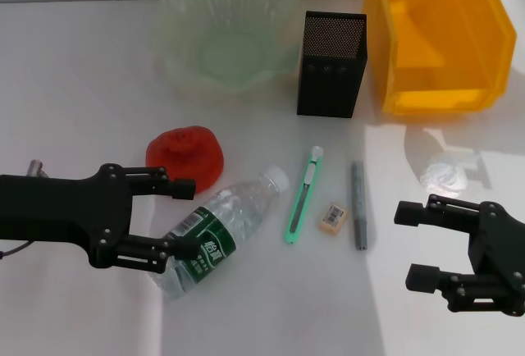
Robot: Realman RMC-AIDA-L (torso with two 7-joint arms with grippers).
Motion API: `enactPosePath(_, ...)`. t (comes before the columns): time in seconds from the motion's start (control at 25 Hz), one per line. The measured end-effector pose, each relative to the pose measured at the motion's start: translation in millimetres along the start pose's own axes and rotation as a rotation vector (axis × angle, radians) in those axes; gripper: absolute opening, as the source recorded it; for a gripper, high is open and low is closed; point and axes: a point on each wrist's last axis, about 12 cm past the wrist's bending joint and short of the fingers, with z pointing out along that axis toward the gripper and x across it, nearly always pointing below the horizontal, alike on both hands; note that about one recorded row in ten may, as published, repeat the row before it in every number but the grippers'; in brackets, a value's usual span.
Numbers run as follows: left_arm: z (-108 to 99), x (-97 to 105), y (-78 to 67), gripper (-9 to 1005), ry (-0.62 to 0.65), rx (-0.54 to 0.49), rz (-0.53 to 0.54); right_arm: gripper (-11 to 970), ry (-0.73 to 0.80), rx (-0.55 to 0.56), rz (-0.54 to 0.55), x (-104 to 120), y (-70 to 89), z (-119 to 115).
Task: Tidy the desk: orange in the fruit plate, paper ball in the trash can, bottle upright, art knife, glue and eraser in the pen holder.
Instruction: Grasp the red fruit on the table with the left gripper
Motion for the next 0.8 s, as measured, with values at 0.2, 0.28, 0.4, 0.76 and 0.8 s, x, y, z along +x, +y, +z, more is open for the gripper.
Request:
enactPosePath(0.2,-3,0,1.6,834,0.002,-0.018,0.002,804,-0.003,0.002,0.001,1,0.2,1)
enactPosePath(0.28,-5,-1,2.4,834,0.001,-0.028,0.002,804,-0.004,0.003,0.001,1,0.2,1)
enactPosePath(0.4,-7,-1,4.4,833,0.002,-0.049,0.003,804,-0.005,0.004,0.000,1,0.0,1)
enactPosePath(0.76,-9,5,28.4,832,0.006,-0.274,-0.023,804,-0.004,0.022,0.004,4,-1.2,3)
enactPosePath(0.8,-9,5,28.4,832,0.006,-0.274,-0.023,804,-0.004,0.023,0.005,4,-1.1,3)
